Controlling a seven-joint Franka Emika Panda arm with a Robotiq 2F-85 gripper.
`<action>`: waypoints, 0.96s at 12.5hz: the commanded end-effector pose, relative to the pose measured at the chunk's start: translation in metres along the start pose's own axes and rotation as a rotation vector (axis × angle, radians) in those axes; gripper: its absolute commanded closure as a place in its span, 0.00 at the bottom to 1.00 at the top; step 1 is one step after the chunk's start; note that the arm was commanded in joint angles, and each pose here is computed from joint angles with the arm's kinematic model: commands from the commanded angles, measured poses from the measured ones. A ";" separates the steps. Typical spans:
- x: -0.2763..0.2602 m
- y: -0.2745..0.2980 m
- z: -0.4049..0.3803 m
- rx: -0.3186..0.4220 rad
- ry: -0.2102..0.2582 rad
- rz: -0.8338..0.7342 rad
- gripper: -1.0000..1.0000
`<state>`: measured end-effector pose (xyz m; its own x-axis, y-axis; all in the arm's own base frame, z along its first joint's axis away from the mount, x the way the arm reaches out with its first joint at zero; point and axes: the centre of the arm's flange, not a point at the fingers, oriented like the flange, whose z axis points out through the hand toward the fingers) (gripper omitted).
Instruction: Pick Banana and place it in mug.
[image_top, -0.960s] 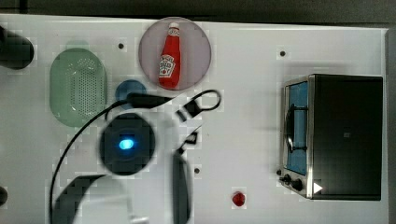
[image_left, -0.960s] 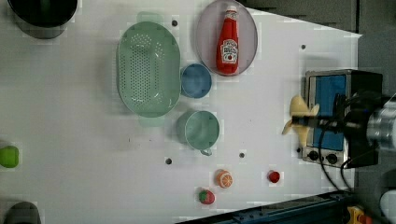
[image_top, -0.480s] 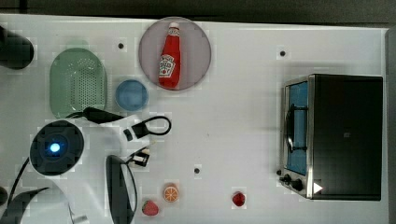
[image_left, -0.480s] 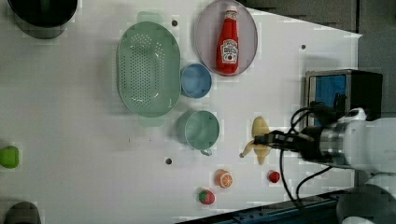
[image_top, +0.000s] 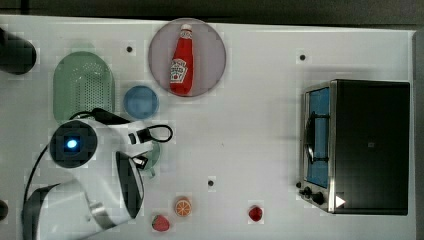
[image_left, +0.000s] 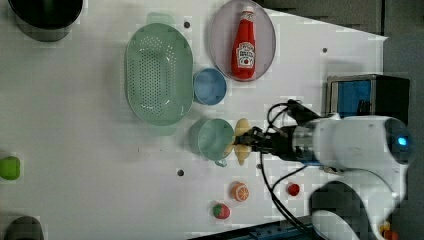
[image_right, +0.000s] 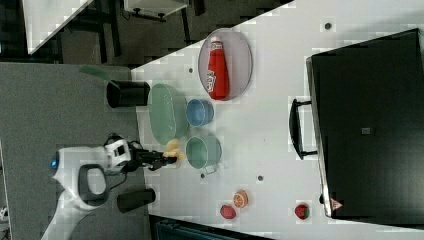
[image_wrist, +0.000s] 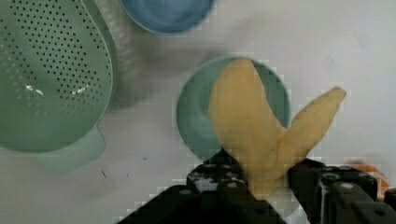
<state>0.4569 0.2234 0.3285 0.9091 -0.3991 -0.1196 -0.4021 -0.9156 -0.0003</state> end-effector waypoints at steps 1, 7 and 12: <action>-0.005 0.001 0.024 0.003 -0.009 0.070 0.45; -0.005 0.005 0.034 0.001 -0.016 0.075 0.00; 0.049 0.036 -0.026 0.080 0.076 0.194 0.00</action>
<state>0.4641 0.1957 0.3050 0.8744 -0.4728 -0.1093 -0.4756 -0.8797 0.0002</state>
